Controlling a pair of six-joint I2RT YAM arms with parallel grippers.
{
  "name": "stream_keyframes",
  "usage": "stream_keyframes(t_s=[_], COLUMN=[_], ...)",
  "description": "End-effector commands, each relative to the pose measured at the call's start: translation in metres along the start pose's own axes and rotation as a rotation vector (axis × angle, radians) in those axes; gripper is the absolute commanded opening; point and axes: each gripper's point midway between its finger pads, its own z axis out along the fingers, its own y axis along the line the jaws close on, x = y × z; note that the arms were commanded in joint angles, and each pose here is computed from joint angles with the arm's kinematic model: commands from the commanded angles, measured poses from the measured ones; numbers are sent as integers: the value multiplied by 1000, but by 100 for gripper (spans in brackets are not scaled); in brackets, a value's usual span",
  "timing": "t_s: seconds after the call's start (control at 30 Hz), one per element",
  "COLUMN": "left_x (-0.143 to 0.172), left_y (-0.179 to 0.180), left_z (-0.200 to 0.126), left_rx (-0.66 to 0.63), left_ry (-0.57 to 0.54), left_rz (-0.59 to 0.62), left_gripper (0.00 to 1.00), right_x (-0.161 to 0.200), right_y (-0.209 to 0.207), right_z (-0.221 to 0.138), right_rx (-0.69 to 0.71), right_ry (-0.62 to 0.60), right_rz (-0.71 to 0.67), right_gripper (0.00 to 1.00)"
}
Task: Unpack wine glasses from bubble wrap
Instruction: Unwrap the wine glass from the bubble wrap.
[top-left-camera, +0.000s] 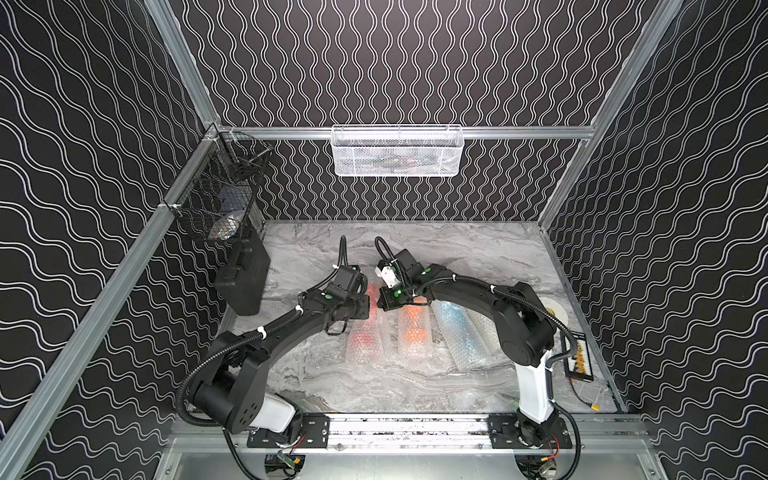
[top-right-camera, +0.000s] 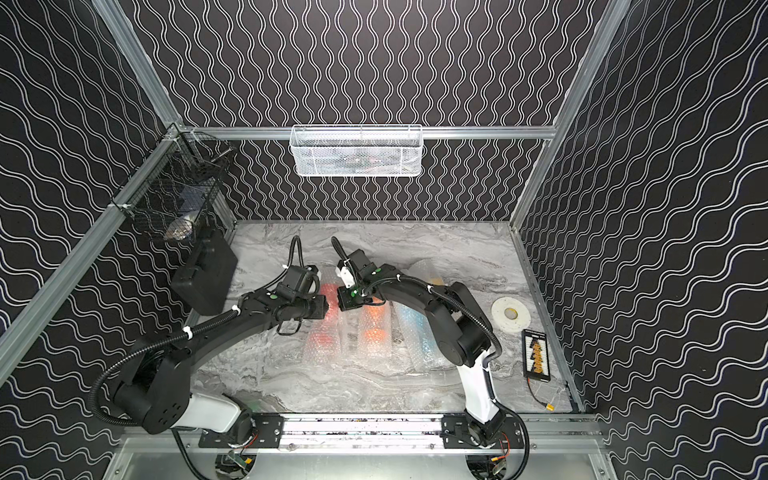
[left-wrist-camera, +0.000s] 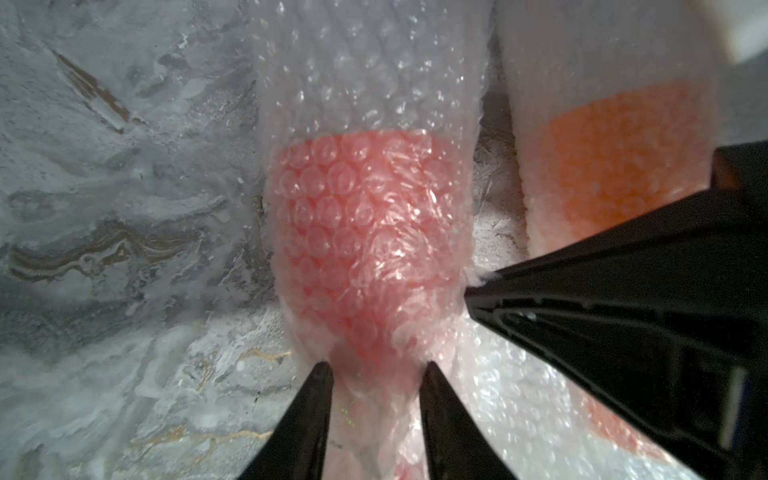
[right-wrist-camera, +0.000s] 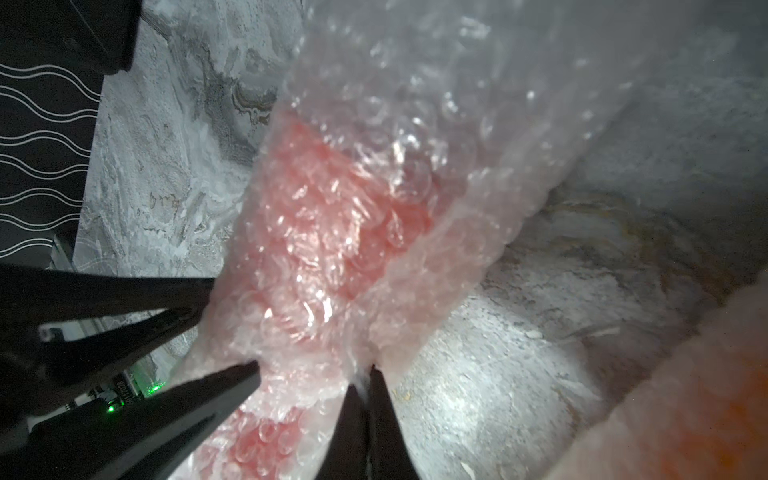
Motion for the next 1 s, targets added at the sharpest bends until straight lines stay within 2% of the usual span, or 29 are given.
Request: stream_keyframes(t_s=[0.0, 0.07, 0.13, 0.2, 0.33, 0.6, 0.97], left_x=[-9, -8, -7, -7, -7, -5, -6], left_y=[-6, -6, -5, -4, -5, -3, -6], left_z=[1, 1, -1, -3, -10, -17, -20], left_rx=[25, 28, 24, 19, 28, 4, 9], left_ry=[-20, -21, -23, -24, -37, -20, -18], left_rz=[15, 14, 15, 18, 15, 24, 27], left_gripper=[19, 12, 12, 7, 4, 2, 2], right_x=[-1, -1, -3, -11, -17, -24, -13], right_y=[5, 5, 1, 4, 6, 10, 7], right_z=[-2, -4, -5, -15, -20, -18, 1], right_rx=[-17, -13, 6, 6, 15, 23, 43], right_ry=[-2, -5, -26, -72, -79, -65, -6], right_rz=[-9, -11, -11, -14, -19, -19, -20], right_gripper=[2, 3, 4, 4, 11, 31, 32])
